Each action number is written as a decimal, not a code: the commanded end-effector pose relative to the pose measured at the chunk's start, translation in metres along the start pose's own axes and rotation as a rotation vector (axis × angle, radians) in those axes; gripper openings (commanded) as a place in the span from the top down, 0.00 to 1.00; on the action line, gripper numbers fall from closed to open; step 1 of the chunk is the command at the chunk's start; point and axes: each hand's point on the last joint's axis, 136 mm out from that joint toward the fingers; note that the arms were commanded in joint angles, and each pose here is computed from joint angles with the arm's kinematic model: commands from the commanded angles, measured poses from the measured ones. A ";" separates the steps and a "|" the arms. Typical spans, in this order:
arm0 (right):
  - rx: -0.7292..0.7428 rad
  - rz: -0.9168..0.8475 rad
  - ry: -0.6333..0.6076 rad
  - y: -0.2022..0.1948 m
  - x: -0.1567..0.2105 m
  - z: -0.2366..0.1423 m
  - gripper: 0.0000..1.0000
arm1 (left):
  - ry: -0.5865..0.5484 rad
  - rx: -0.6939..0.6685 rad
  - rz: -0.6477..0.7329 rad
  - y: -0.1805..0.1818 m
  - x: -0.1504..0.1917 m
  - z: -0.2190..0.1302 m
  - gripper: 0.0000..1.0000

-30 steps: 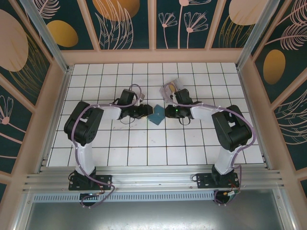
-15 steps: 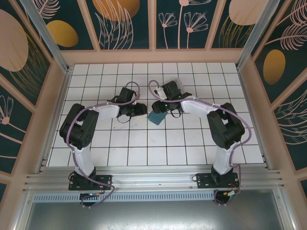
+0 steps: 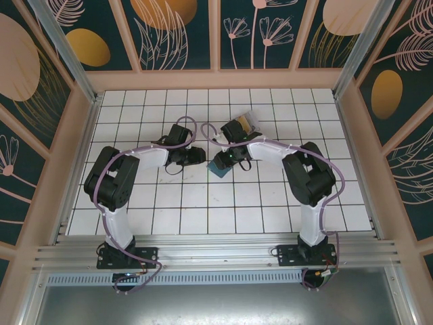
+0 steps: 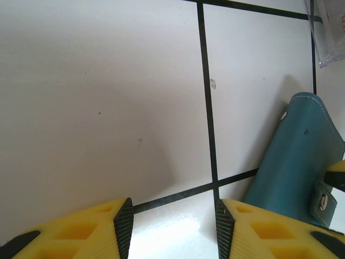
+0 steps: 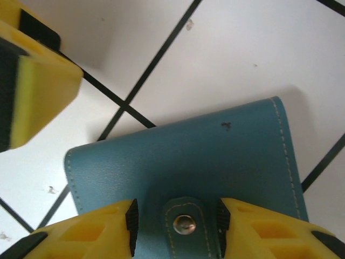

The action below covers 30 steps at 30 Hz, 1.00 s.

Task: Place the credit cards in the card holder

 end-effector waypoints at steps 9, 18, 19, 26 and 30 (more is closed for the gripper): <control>0.135 -0.034 0.139 -0.017 0.035 0.023 0.78 | -0.006 0.084 -0.001 -0.022 -0.009 -0.002 0.52; 0.126 0.002 -0.071 -0.010 0.001 -0.011 1.00 | 0.055 0.176 0.017 -0.048 0.008 0.006 0.50; 0.110 0.002 -0.108 -0.006 -0.006 -0.017 1.00 | 0.065 0.184 0.014 -0.048 0.011 0.010 0.50; -0.026 0.006 -0.275 0.014 -0.035 -0.049 1.00 | 0.084 0.333 -0.031 -0.070 0.012 0.012 0.48; -0.053 0.030 -0.283 0.012 -0.034 -0.053 1.00 | 0.077 0.432 -0.054 -0.088 0.007 0.005 0.47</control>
Point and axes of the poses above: each hand's point on the last joint's axis, 136 mm out from that joint toward the fingers, its own z axis out along the fingers, its own y axis along the line the jaws close on, x = y × z
